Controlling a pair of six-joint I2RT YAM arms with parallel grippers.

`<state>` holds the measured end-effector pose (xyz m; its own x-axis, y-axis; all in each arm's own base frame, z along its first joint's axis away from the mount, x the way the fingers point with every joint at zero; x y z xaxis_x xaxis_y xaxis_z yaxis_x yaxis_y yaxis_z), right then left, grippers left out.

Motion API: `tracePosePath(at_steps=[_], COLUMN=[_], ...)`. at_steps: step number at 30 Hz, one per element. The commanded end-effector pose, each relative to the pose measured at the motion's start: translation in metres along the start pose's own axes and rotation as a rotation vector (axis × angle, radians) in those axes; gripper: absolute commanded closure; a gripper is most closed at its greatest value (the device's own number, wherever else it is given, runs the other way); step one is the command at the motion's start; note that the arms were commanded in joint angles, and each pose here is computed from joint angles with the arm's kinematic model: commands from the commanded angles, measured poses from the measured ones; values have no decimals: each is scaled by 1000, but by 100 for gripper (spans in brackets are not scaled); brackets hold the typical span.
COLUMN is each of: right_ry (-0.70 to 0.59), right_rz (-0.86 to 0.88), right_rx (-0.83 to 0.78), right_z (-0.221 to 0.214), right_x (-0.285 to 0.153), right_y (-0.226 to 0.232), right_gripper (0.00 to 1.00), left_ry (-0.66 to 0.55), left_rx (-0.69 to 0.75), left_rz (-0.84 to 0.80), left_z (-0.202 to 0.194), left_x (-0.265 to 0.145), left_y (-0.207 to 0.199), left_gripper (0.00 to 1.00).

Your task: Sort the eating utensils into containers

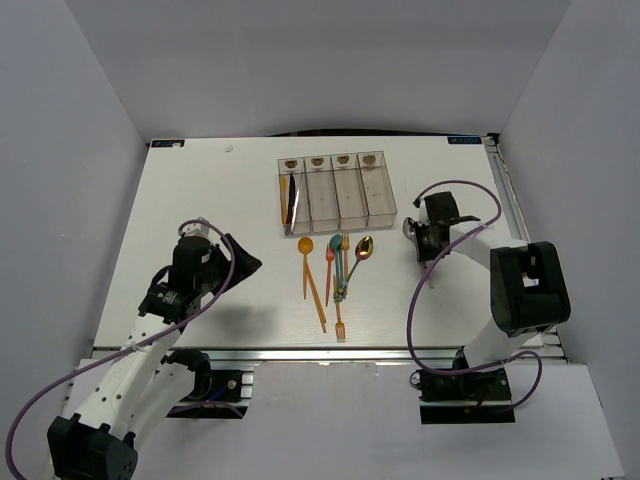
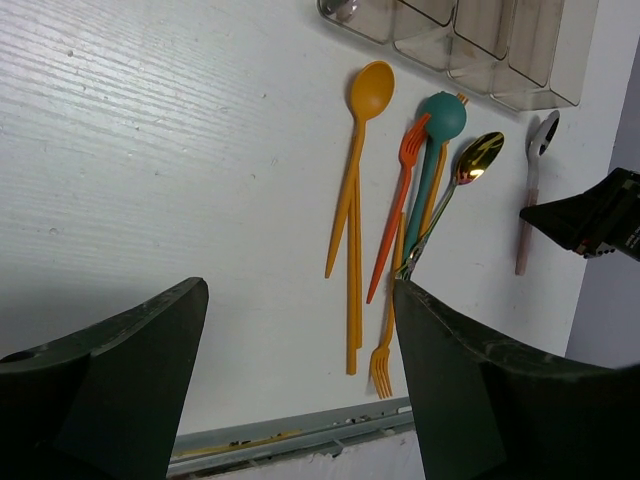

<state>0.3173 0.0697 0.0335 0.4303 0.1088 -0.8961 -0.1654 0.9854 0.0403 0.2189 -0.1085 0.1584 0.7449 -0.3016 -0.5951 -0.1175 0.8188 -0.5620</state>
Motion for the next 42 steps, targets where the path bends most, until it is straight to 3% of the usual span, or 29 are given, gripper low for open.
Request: tracePosePath(at_steps=[1, 11, 15, 18, 21, 26, 31, 32, 36, 42], right_ry=[-28, -106, -325, -480, -542, -500, -533, -498, -528, -600], right_rz=[-41, -22, 5, 119, 354, 543, 641, 642, 680, 623], right_rx=[17, 8, -100, -225, -336, -345, -253, -245, -247, -212], right_z=[1, 9, 47, 78, 98, 124, 178, 181, 208, 233], right_x=[6, -25, -69, -103, -124, -117, -121, -102, -94, -64], right_y=[-4, -18, -26, -6, 38, 121, 191, 202, 246, 262], right_gripper=[76, 100, 100, 100, 100, 100, 100, 100, 100, 100], left_ry=[-32, -26, -28, -30, -32, -22, -19, -17, -10, -22], left_rx=[-23, -30, -31, -31, -28, -14, -21, -26, -49, -81], left_rz=[-9, -22, -27, -29, -40, -52, -74, -76, -84, -88], left_z=[9, 5, 4, 4, 5, 7, 5, 4, 0, -3], left_x=[-2, -1, -1, 1, 3, 4, 0, -1, -5, -12], left_y=[-5, -6, -5, -4, -6, -10, -13, -14, -13, -11], left_gripper=[14, 14, 14, 14, 14, 14, 14, 14, 14, 14])
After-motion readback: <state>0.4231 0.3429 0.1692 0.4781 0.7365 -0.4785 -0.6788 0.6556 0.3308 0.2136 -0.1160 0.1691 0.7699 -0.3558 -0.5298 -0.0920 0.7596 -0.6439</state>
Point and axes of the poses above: each gripper's point midway between its finger pads, its own x axis out along the fingers, its own y axis along the line the jaws close on, z = x × y, the point moved 2 cm from there along -x, back along the fingers, and after that the axes turned 4 degrees about x, right-handed, at the moved point
